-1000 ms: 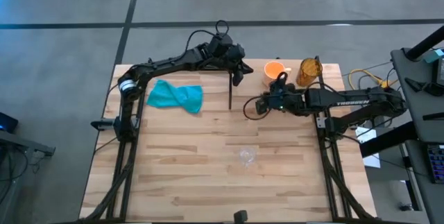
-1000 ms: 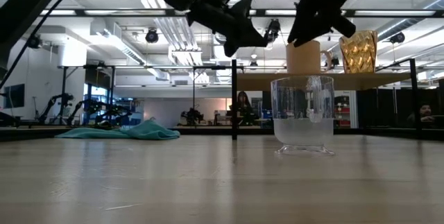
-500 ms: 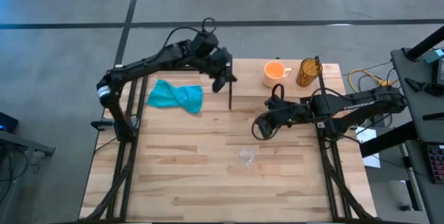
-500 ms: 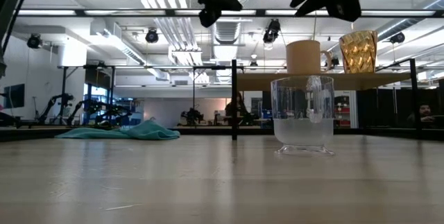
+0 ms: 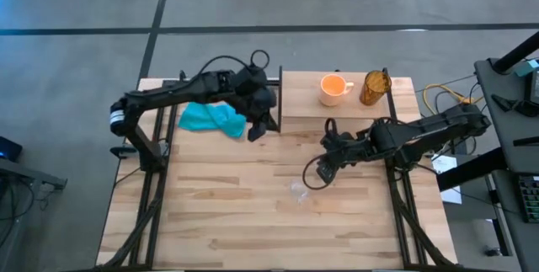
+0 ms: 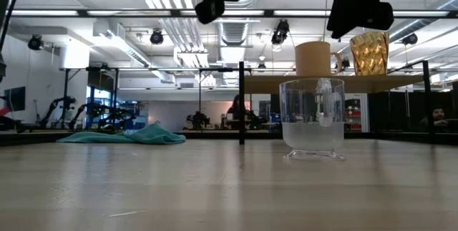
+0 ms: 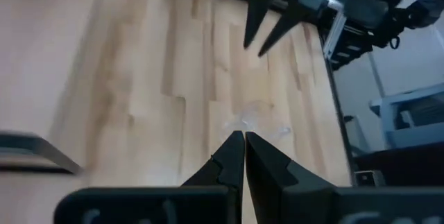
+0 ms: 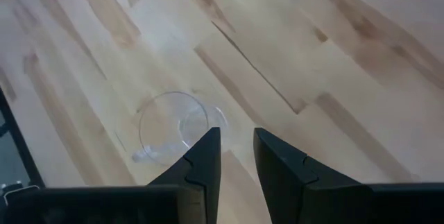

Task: Stack small to large cups/mugs on shelf
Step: Put the transparent mug on the shelf

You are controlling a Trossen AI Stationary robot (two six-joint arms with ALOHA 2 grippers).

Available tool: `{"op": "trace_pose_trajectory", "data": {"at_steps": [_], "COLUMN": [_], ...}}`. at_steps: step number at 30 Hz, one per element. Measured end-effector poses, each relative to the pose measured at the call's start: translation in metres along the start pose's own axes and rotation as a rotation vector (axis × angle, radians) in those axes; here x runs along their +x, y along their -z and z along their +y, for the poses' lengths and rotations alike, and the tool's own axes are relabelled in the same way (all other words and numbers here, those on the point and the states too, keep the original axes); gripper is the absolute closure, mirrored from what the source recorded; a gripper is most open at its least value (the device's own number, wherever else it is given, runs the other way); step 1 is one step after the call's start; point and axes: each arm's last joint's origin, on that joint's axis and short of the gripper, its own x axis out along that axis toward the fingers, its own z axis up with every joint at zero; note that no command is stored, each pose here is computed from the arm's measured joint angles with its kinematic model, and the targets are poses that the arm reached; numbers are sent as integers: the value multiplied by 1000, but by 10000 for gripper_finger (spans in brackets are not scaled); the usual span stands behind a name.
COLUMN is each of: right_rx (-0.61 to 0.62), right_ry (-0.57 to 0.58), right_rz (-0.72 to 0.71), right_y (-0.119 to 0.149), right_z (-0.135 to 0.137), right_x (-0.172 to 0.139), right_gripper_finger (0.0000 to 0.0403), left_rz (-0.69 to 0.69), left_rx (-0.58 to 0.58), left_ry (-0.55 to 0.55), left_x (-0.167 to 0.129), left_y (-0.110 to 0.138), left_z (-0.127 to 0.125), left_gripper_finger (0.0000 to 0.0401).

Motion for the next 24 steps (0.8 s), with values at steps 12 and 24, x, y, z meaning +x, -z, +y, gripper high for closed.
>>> {"op": "trace_pose_trajectory", "data": {"at_steps": [12, 24], "right_rx": [68, 195], "right_ry": [9, -29], "right_rz": [102, 109], "right_y": [4, 2], "right_z": [6, 11], "right_x": [21, 25], "right_gripper_finger": [321, 321], "left_rz": [65, 85], "left_rx": [-66, -89], "left_ry": [66, 123], "left_x": [53, 72], "left_y": [31, 43], "left_z": [-13, -38], "left_gripper_finger": [401, 401]}}
